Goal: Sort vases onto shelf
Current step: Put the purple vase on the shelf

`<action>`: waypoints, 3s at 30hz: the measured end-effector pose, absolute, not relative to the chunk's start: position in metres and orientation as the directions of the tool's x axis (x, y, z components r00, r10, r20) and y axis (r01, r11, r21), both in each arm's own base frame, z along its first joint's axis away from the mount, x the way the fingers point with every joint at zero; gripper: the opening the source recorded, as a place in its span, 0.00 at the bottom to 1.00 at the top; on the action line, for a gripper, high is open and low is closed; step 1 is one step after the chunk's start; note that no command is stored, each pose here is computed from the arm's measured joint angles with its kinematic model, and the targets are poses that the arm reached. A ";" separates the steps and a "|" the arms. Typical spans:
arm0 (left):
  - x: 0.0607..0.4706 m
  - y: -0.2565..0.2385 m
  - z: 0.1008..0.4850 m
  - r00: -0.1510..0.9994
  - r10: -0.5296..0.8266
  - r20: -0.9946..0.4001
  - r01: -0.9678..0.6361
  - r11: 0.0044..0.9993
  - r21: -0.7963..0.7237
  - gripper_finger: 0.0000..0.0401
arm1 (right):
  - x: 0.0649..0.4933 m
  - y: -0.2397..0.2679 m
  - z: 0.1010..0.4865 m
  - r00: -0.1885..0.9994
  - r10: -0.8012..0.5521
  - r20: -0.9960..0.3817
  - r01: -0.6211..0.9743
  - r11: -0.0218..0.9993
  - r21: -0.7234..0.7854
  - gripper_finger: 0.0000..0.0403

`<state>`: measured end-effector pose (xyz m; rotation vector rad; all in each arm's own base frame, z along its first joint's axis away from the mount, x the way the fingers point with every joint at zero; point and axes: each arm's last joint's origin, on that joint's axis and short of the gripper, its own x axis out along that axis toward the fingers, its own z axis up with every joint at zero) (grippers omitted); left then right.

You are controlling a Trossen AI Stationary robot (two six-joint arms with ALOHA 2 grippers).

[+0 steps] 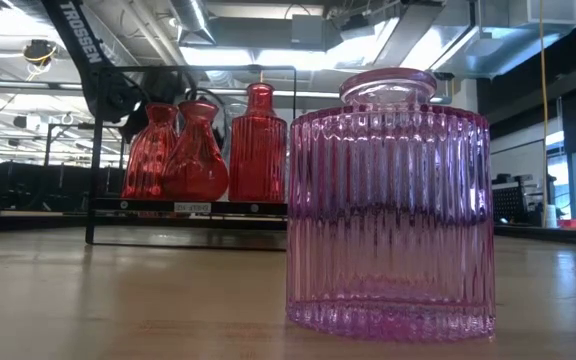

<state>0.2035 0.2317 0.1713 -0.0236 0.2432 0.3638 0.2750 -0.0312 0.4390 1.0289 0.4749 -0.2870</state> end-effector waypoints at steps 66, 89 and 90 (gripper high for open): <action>0.202 0.235 0.178 0.903 0.391 -0.180 -0.406 0.912 -0.057 0.47 | 0.275 -0.026 0.439 0.862 -0.001 -0.506 0.440 0.497 0.748 0.29; 0.194 0.239 0.183 0.892 0.413 -0.184 -0.449 0.858 -0.248 0.40 | 0.279 -0.012 0.437 0.858 0.008 -0.513 0.435 0.520 0.735 0.29; 0.192 0.240 0.184 0.890 0.418 -0.181 -0.452 0.857 -0.248 0.38 | 0.279 -0.012 0.437 0.858 0.009 -0.513 0.434 0.521 0.735 0.29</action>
